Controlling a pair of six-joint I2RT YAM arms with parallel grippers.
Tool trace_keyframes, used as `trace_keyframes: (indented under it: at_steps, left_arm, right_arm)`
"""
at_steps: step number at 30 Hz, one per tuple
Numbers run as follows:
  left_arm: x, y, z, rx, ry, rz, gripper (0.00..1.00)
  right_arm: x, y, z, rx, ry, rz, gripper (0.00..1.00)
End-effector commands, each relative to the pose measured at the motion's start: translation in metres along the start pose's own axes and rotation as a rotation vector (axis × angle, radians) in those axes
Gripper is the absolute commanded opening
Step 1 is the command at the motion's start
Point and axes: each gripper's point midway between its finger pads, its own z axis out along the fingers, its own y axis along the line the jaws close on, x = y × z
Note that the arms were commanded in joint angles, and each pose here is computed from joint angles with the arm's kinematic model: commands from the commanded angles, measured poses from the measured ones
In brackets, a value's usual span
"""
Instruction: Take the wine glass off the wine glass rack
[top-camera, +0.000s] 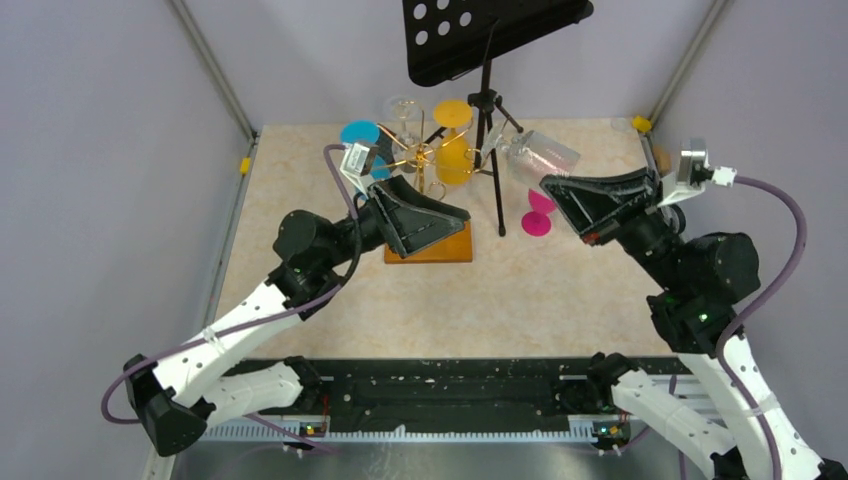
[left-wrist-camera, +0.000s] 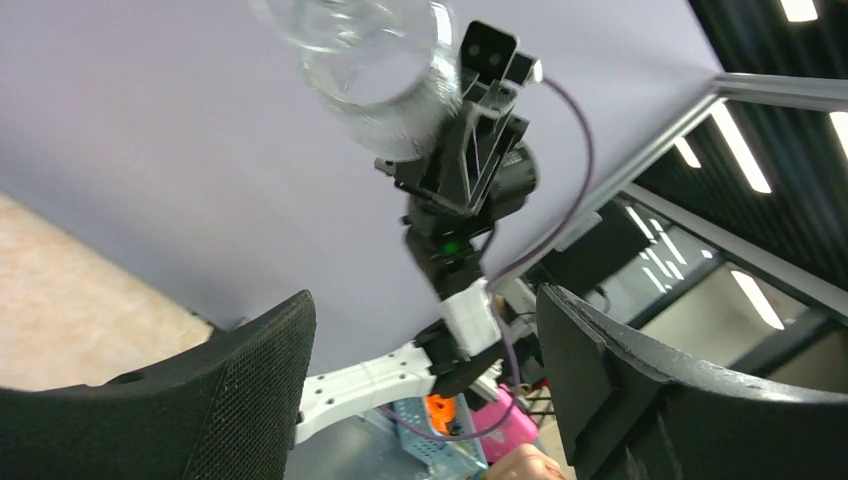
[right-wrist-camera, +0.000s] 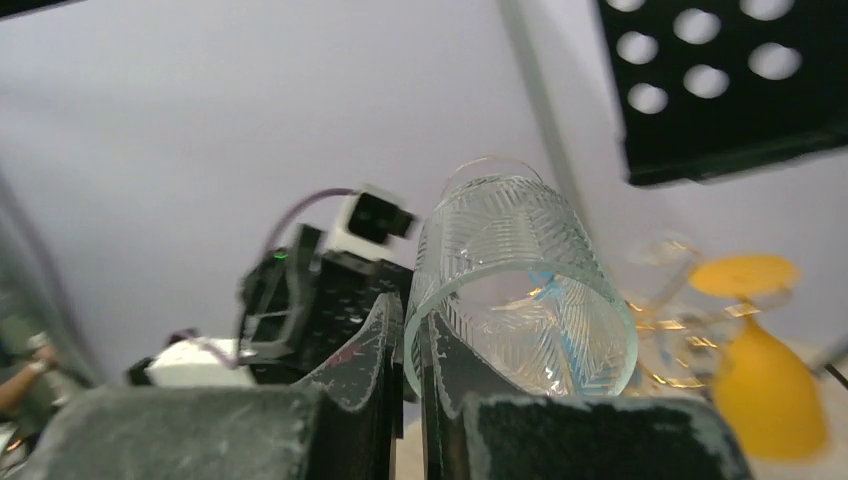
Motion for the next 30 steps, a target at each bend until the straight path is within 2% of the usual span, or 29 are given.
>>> trace_keyframes:
  at_steps: [1, 10, 14, 20, 25, 30]
  left_arm:
    - [-0.013, -0.006, -0.009, -0.076, -0.037, 0.142, 0.84]
    - [-0.012, 0.004, -0.022, -0.192, 0.005, 0.25, 0.87]
    - [-0.012, 0.004, -0.027, -0.214, 0.018, 0.295, 0.89]
    - [-0.016, 0.006, -0.042, -0.282, 0.006, 0.375, 0.91]
    - [-0.019, 0.012, -0.056, -0.362, 0.008, 0.424, 0.94]
    - [-0.024, 0.015, -0.071, -0.427, -0.008, 0.467, 0.95]
  right_arm:
    - [0.0, -0.073, -0.025, 0.461, 0.105, -0.135, 0.0]
    - [0.003, -0.165, -0.091, 1.049, 0.338, -0.364, 0.0]
    - [0.007, -0.2, -0.109, 1.223, 0.427, -0.458, 0.0]
    - [-0.002, -0.257, -0.117, 1.327, 0.448, -0.4, 0.0]
    - [0.003, -0.323, -0.15, 1.449, 0.5, -0.294, 0.0]
    - [0.017, -0.364, -0.189, 1.565, 0.576, -0.229, 0.0]
